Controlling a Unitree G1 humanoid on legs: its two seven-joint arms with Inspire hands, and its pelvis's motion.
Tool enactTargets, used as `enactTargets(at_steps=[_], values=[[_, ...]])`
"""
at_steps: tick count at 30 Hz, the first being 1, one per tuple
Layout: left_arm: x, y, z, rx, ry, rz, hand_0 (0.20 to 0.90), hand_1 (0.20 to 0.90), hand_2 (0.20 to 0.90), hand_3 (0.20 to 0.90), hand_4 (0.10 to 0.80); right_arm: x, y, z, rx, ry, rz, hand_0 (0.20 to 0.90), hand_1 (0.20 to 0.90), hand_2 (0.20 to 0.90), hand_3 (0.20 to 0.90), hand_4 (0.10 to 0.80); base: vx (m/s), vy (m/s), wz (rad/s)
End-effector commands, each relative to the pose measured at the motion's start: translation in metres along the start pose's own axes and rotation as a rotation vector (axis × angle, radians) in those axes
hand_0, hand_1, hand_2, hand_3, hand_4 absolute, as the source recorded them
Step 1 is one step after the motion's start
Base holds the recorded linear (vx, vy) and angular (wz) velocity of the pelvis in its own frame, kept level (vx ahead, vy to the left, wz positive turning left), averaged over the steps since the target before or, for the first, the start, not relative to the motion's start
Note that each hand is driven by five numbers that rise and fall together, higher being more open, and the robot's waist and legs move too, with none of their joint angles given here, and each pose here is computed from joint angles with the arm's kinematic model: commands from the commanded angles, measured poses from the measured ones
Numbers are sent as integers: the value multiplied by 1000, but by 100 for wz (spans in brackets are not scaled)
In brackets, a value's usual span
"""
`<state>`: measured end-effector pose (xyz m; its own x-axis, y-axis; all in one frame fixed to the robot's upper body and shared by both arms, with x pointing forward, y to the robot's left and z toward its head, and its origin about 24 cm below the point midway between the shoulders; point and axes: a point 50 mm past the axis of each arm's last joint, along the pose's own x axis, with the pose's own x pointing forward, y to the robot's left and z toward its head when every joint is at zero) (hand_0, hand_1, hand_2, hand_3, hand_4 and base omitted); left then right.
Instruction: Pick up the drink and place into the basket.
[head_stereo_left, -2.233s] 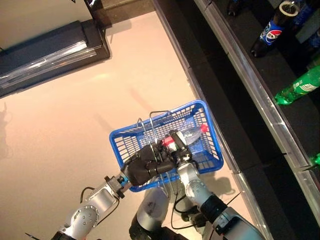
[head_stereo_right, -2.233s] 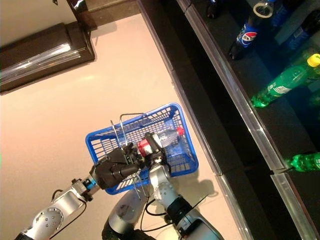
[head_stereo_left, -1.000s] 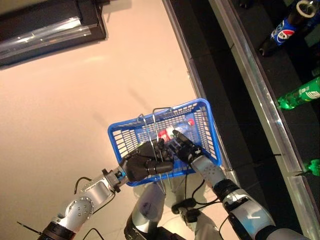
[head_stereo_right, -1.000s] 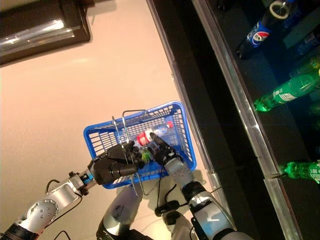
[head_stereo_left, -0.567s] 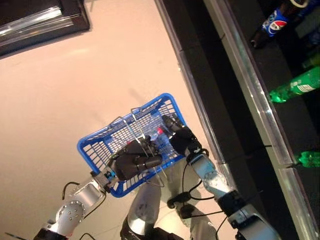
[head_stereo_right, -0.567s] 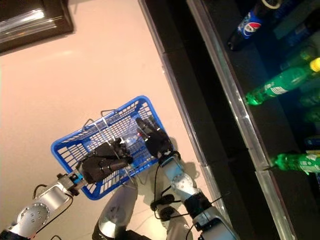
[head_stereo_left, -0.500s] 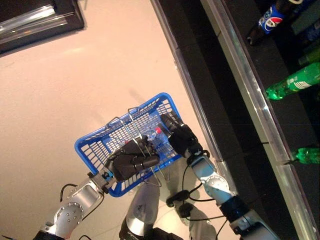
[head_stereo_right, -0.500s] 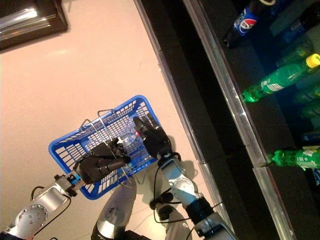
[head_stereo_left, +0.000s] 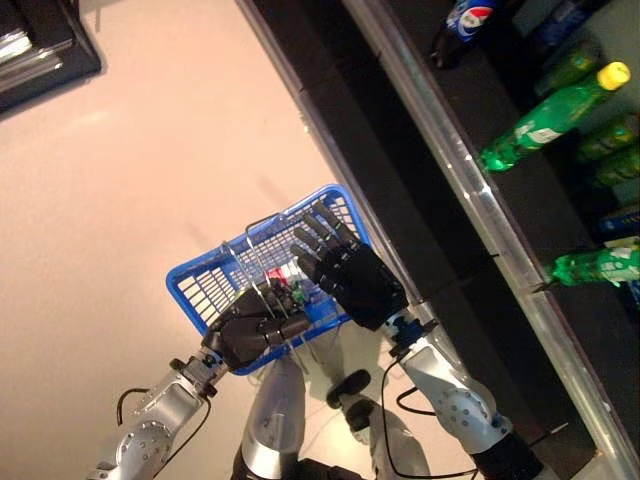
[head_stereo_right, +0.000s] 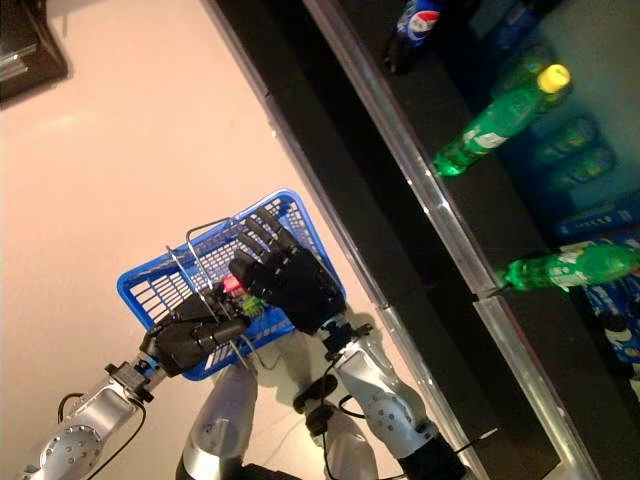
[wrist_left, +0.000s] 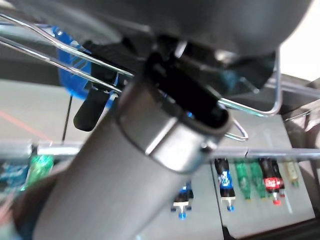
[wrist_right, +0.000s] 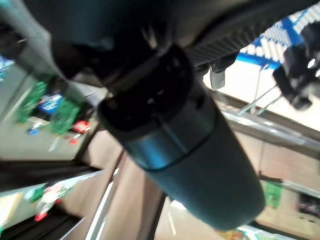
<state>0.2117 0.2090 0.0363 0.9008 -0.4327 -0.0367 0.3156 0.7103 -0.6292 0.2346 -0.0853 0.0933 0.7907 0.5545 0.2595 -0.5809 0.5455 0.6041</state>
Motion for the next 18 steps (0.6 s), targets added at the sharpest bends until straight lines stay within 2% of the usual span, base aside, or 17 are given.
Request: enactTargets(at_steps=[1,4,7,9,13,14,18], values=[[8,-51,55,92,-426,-232,300,300,300,200,100,-2,26,33,-64,-207,194,900,900,900,900,800,2,17,-10],[-3,-10,40,22,-467,22,300,300,300,200,100,-18,4,19,-55,-155,58,900,900,900,900,800,-9,41,-25],[-28,32,13,-55,-484,286,300,300,300,200,100,-51,-27,5,-54,-107,-73,900,900,900,900,800,-7,65,-34],[-39,49,-2,-89,-468,404,300,300,300,200,100,-65,-41,3,-57,-101,-137,900,900,900,900,800,-4,45,-33],[-53,71,-28,-177,-439,556,300,300,300,200,100,-80,-59,-4,-96,-51,-248,900,900,900,900,800,24,42,-13],[-61,81,-44,-250,-422,648,300,300,300,200,100,-89,-67,-13,-73,7,-293,900,900,900,900,800,104,94,-6],[-74,87,-68,-340,-392,752,300,300,300,200,100,-107,-82,-32,-68,122,-387,900,900,900,900,800,89,96,-10]])
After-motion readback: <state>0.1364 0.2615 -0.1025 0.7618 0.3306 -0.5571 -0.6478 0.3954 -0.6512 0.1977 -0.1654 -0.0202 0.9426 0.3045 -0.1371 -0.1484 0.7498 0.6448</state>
